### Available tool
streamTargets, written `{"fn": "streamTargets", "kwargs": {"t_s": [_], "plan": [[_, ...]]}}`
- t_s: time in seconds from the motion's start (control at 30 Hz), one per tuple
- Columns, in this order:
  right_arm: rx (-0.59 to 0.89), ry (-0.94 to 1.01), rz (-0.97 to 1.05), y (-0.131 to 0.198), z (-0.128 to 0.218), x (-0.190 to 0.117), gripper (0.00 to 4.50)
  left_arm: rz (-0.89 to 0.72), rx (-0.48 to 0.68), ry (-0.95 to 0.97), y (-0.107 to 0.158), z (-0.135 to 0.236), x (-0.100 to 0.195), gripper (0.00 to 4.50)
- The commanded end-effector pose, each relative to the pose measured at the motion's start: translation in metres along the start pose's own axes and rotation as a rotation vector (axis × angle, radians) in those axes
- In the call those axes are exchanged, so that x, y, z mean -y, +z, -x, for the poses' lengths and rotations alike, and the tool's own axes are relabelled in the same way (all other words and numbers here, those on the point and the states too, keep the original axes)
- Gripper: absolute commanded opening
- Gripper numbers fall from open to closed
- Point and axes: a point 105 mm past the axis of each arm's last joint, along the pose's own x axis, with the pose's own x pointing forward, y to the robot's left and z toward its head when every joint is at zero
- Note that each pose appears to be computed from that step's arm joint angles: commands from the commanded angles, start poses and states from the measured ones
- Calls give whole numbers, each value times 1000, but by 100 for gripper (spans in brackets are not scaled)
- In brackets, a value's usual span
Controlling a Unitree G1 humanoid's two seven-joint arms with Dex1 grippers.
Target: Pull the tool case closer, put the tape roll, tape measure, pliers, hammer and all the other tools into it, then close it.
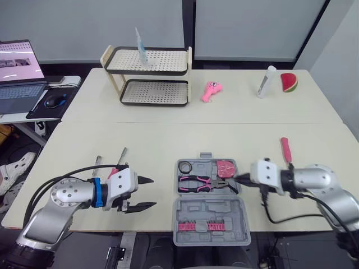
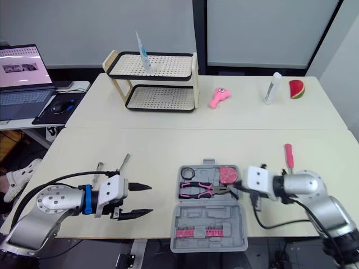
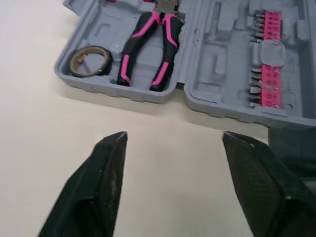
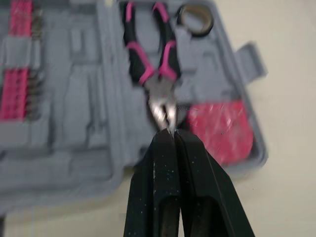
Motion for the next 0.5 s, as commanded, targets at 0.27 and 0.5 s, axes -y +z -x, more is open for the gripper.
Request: {"fn": "streamTargets", "kwargs": {"t_s": [0.27,0.5], "plan": [[-145,-30,3,-48,0,-9,0,-24,-25,-9,-24,-39,6,1],[-124,-28,7,-50,-19,-8,0,-43,-18,-8,-25,-58,4,1]]}}
